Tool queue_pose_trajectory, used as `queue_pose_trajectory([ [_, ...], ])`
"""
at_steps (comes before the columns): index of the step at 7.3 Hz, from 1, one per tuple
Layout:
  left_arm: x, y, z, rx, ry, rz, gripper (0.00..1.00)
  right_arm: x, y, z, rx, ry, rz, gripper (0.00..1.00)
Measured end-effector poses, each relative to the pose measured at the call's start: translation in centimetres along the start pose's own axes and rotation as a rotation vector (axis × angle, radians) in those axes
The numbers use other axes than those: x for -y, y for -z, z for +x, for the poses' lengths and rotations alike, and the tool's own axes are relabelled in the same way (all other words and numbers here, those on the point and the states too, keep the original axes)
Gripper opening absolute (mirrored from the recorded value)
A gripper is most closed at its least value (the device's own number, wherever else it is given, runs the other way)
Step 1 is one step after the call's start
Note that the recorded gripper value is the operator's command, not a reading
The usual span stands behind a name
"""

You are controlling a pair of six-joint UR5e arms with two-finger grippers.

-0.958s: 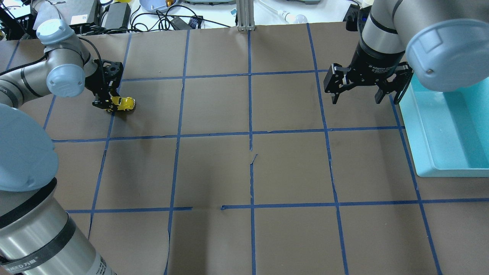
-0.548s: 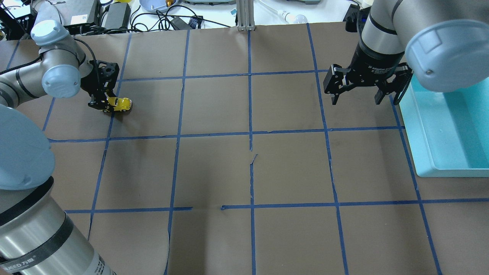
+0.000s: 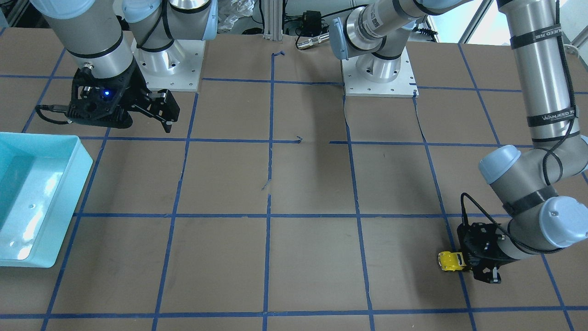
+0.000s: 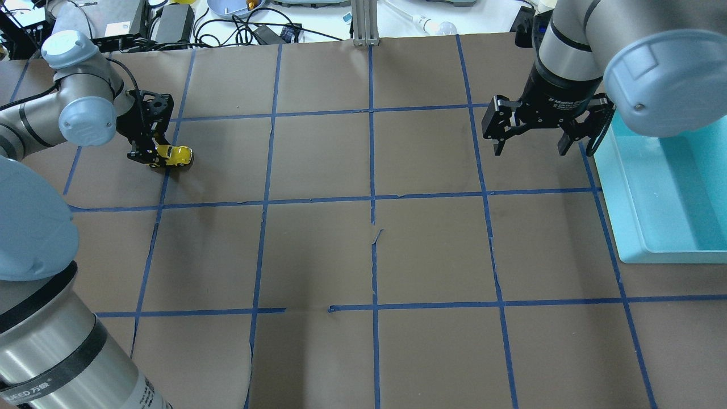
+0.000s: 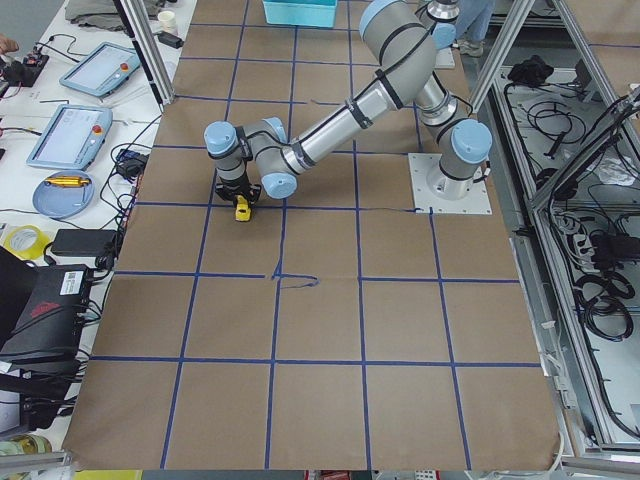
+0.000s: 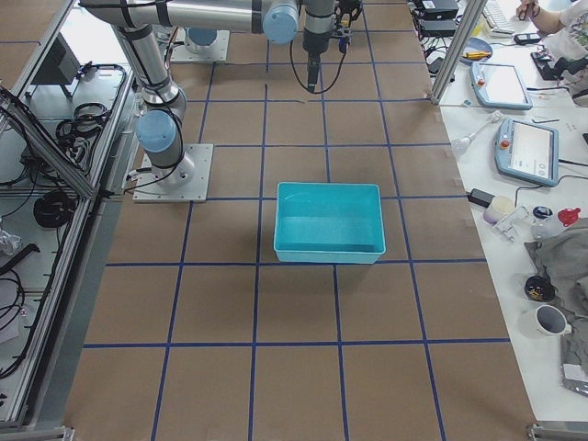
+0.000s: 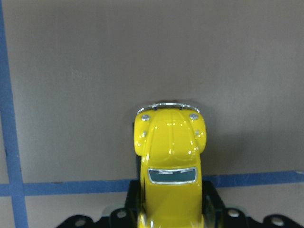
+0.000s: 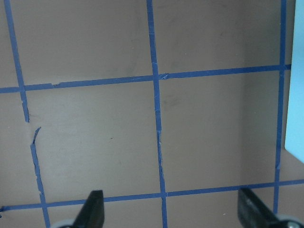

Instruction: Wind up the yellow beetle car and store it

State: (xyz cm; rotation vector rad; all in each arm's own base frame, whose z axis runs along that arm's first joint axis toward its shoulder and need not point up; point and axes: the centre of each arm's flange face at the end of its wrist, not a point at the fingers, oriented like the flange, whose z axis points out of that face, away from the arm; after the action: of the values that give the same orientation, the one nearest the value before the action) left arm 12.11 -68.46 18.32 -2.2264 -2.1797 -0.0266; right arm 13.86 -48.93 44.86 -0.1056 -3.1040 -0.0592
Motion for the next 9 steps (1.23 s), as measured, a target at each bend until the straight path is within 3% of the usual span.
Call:
queue_pose_trajectory([
  [9,-3.9,0.2,0.8,0.012,-0.002,-0.01,0.0,0.0,0.0,-0.1,0.001,0.002,-0.001,1.0],
])
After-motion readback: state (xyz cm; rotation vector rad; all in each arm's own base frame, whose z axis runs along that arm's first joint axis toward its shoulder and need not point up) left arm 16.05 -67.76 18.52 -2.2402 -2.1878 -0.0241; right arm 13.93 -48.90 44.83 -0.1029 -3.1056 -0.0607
